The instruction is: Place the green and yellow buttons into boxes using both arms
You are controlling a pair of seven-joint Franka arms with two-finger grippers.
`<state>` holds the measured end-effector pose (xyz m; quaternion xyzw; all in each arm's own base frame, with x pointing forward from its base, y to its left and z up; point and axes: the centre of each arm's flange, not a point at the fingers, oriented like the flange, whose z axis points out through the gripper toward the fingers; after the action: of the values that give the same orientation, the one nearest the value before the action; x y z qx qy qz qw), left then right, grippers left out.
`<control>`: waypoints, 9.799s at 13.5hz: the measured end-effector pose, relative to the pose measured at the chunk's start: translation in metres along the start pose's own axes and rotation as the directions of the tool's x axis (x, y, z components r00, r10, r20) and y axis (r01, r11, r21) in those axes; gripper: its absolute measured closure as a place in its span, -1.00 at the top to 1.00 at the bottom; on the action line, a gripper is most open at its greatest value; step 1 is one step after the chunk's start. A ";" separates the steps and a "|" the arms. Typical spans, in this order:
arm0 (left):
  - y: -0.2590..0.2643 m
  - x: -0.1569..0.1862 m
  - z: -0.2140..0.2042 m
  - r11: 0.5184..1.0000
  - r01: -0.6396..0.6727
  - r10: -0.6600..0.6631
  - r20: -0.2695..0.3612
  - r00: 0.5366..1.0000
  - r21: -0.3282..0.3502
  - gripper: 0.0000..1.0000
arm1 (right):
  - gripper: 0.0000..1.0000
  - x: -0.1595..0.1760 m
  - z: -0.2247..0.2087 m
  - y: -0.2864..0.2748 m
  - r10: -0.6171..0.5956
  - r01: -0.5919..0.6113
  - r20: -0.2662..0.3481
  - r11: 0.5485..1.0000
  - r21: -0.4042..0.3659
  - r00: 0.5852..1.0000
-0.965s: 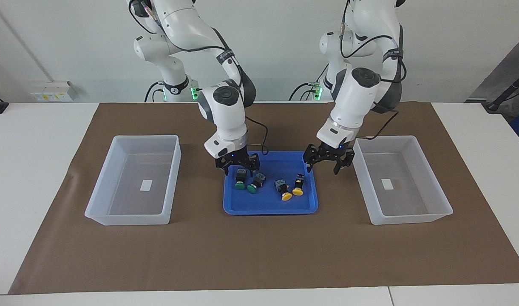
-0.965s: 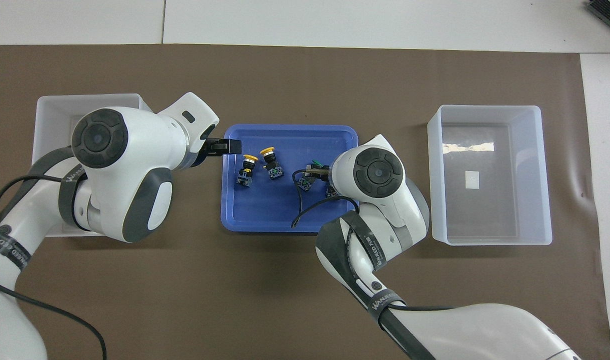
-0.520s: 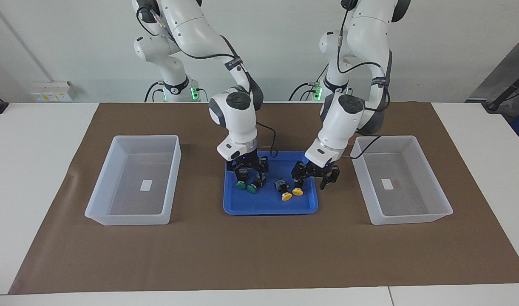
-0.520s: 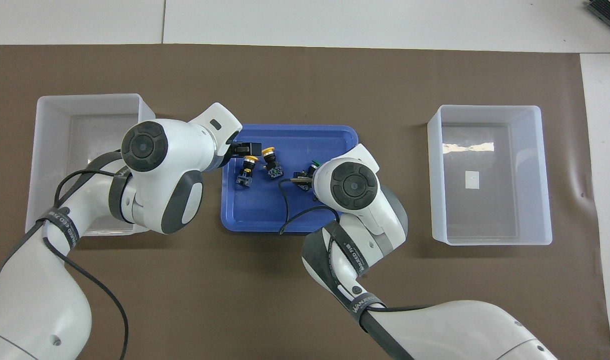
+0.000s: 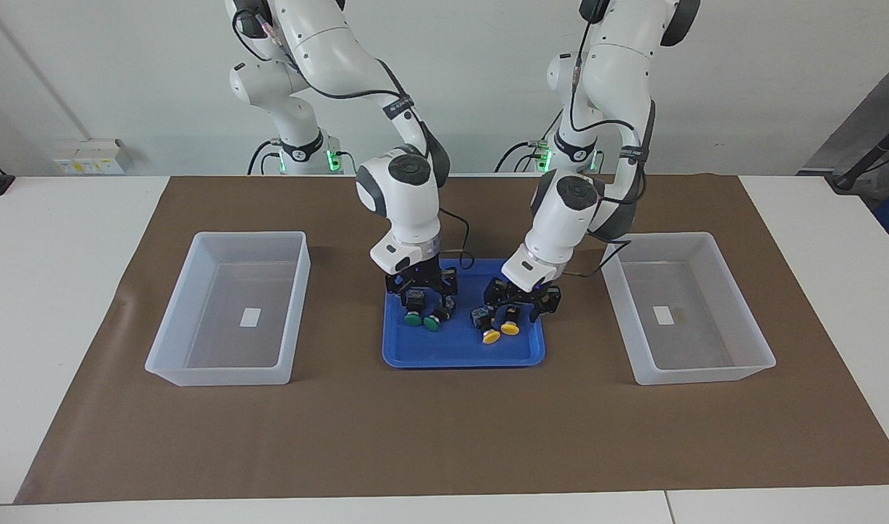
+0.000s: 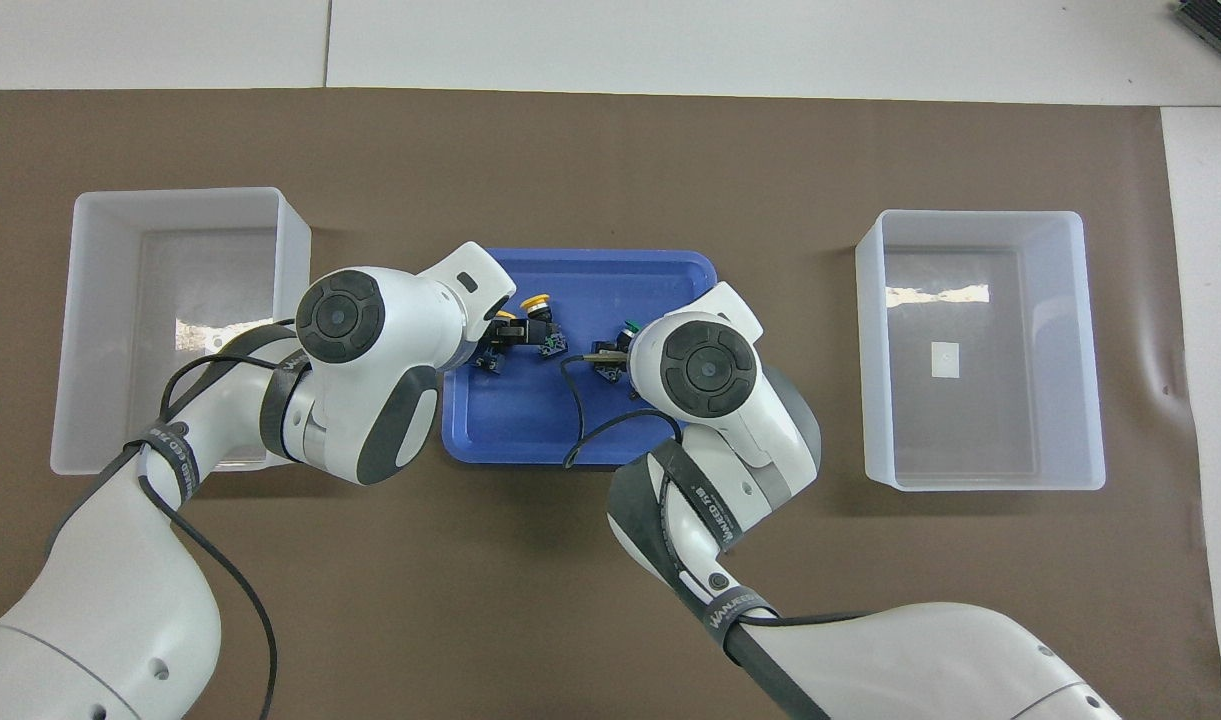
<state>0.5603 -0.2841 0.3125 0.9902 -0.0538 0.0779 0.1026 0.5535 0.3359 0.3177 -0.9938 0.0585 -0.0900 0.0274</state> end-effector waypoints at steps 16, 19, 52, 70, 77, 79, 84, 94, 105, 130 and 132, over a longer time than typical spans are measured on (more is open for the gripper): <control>-0.013 0.054 -0.070 0.999 0.044 -0.044 0.014 0.999 0.021 -0.34 | 0.24 -0.016 0.028 0.018 0.004 -0.004 0.010 1.000 -0.008 1.000; -0.055 0.086 -0.120 0.994 0.101 -0.102 0.019 0.995 0.038 -0.34 | 0.12 -0.016 0.027 0.018 0.005 -0.005 0.009 1.000 -0.008 1.000; -0.124 0.122 -0.164 0.991 0.050 -0.056 0.047 0.997 0.124 0.59 | 1.00 0.121 -0.035 0.340 -0.552 0.553 0.037 0.827 -0.100 0.833; 0.052 0.002 0.019 0.824 0.566 -0.566 -0.020 0.824 0.003 0.52 | 1.00 0.078 -0.100 0.133 0.153 -0.154 0.079 0.988 0.001 0.985; 0.061 -0.004 0.023 0.809 0.586 -0.588 -0.041 0.808 -0.050 -0.14 | 1.00 0.062 -0.097 0.106 0.174 -0.175 0.094 0.985 0.005 0.980; 0.058 0.000 0.020 0.811 0.583 -0.585 -0.054 0.809 -0.053 -0.14 | 1.00 0.063 -0.097 0.107 0.176 -0.177 0.094 0.984 0.004 0.980; 0.037 0.050 -0.017 0.791 0.611 -0.611 -0.080 0.788 -0.026 -0.14 | 1.00 0.059 -0.094 0.091 0.208 -0.210 0.078 0.977 0.024 0.975; -0.179 0.128 -0.125 0.921 0.365 -0.372 0.028 0.928 0.135 -0.15 | 1.00 0.021 -0.024 -0.015 0.213 -0.214 0.023 0.976 0.045 0.977; -0.296 0.103 -0.145 0.981 0.098 -0.114 0.088 0.990 0.169 -0.15 | -0.20 0.013 0.028 -0.040 0.169 -0.169 -0.004 0.985 0.034 0.986; -0.327 0.042 -0.090 0.971 0.151 -0.150 -0.017 0.989 0.188 0.99 | -0.22 0.039 -0.034 0.341 -0.161 0.178 0.157 0.979 -0.103 0.974; -0.309 0.072 -0.130 0.973 0.130 -0.132 0.001 0.991 0.190 1.00 | -0.10 0.036 -0.031 0.345 -0.154 0.172 0.162 0.980 -0.103 0.975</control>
<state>0.6506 0.0371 0.3901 0.9974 0.0186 0.0688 0.0124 0.5447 -0.0116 0.3322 -0.9991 -0.0205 -0.0117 -0.0340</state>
